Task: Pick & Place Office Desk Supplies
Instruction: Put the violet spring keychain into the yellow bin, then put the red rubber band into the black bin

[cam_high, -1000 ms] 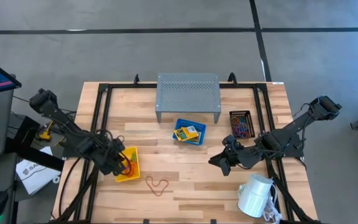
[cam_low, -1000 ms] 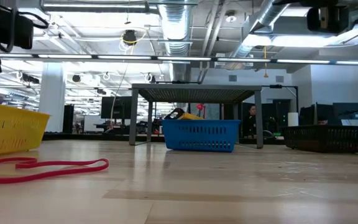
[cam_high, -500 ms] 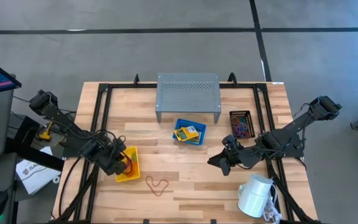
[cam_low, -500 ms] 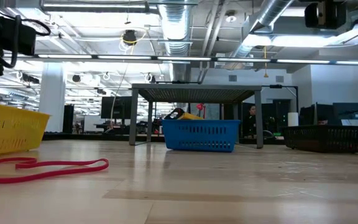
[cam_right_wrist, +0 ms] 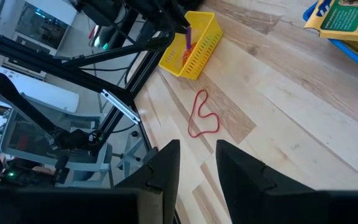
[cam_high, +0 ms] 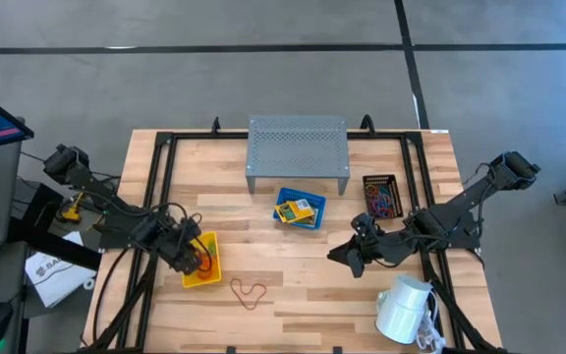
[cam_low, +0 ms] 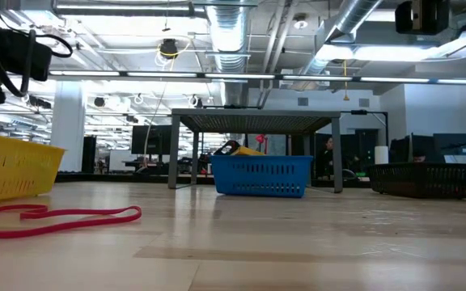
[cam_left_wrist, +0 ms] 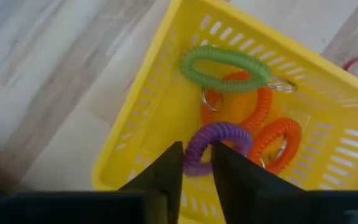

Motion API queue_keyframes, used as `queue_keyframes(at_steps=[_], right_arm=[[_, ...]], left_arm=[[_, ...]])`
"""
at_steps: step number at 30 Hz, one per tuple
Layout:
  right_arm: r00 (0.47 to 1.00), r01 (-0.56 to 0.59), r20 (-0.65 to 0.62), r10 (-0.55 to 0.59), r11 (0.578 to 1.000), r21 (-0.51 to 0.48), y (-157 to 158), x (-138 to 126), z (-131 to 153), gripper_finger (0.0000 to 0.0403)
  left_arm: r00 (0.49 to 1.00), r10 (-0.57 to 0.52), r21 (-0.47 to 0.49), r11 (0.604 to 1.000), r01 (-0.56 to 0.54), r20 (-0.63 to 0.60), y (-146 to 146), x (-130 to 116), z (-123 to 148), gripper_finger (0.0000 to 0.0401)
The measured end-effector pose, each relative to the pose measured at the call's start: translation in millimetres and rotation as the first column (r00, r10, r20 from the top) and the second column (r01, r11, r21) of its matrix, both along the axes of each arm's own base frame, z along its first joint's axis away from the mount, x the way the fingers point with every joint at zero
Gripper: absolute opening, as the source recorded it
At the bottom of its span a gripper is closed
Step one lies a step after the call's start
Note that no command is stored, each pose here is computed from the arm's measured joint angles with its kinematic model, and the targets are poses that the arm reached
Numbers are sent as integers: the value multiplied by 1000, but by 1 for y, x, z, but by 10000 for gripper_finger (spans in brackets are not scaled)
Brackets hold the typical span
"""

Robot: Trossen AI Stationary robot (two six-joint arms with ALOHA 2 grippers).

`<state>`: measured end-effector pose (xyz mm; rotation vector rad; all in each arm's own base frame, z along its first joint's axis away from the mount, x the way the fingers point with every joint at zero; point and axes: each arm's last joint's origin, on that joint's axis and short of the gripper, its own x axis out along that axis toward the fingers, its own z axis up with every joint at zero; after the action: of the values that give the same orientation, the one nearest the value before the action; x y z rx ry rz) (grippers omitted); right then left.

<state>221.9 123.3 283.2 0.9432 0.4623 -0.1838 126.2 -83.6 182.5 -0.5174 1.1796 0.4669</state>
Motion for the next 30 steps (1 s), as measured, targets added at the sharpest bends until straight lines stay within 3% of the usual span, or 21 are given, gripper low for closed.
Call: queue_keyframes(at_steps=[12,16,19,22,24,27,30], right_arm=[[1000,-16,0,16,1000,-1,3,-2,0,102],[1000,-28,0,28,1000,1,6,-4,0,102],[999,-33,0,33,999,0,7,-4,0,102],[999,-32,0,32,999,0,7,-4,0,102],[1000,-31,1,31,1000,0,7,-4,0,102],[1000,-31,0,31,1000,0,7,-4,0,102],[1000,-30,1,30,1000,0,7,-4,0,102]], left_arm=[[992,-2,-99,995,14,123,2,-3,15,161],[961,-25,-177,981,77,274,0,-1,29,170],[872,-128,-182,954,238,472,-10,12,43,171],[721,-287,-51,912,407,630,-24,26,53,160],[659,-375,53,889,454,652,-30,36,52,149],[612,-486,161,846,508,624,-40,48,41,133],[552,-599,223,768,600,579,-51,60,27,124]])
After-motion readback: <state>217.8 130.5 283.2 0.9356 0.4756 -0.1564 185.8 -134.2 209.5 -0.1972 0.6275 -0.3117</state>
